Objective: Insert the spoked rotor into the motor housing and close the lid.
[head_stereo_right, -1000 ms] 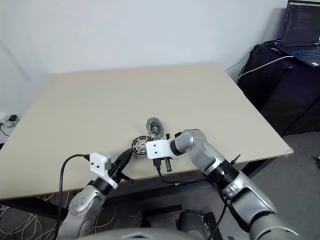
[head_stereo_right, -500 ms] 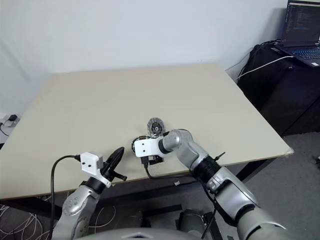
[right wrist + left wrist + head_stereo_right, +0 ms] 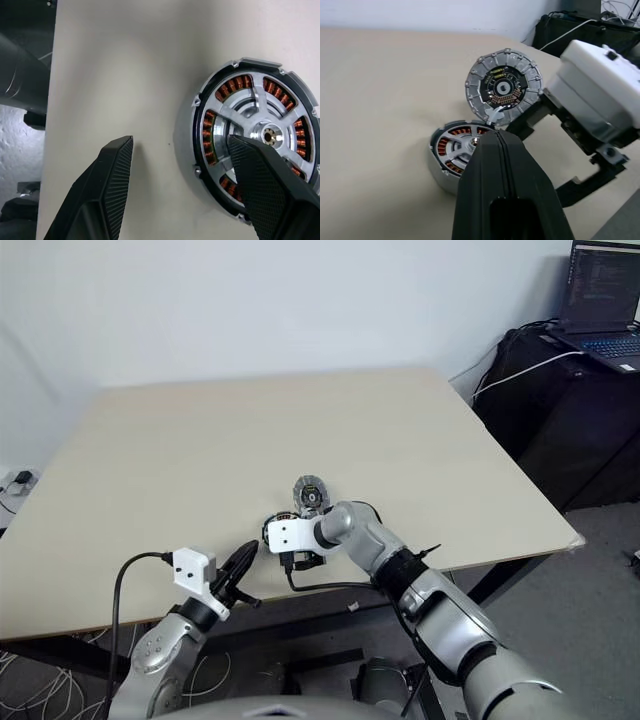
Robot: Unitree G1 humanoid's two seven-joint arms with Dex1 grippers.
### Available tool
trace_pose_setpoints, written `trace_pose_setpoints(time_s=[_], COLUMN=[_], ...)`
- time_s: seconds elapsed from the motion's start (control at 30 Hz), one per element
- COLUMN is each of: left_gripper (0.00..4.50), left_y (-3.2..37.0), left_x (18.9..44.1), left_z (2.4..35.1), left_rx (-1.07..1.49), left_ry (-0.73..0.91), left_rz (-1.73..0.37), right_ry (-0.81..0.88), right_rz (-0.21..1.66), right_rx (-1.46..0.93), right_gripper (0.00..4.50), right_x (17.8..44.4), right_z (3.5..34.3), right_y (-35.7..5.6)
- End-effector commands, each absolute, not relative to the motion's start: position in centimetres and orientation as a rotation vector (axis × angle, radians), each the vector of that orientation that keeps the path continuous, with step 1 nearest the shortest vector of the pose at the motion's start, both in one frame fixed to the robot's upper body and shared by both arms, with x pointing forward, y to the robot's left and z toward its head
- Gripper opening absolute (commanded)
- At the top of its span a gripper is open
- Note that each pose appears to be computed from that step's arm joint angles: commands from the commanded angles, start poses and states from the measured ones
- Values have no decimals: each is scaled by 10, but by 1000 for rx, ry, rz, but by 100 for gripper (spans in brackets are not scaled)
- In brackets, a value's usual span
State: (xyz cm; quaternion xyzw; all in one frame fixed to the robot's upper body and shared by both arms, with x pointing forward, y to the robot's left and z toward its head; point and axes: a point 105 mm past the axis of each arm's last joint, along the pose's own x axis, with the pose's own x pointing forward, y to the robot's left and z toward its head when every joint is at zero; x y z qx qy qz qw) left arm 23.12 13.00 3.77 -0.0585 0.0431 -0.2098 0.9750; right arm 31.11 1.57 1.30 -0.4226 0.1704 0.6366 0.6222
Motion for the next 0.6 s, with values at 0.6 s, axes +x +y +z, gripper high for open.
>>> trace_pose_setpoints(time_s=[0.6], left_gripper=[0], left_y=[129], left_x=[231], left_z=[41], left_rx=[-119], left_ry=[68], left_rz=[-417], right_ry=[555], right_rz=[1516], right_rx=[-1065], right_gripper=[324], right_x=[317], right_z=[15], right_y=[8])
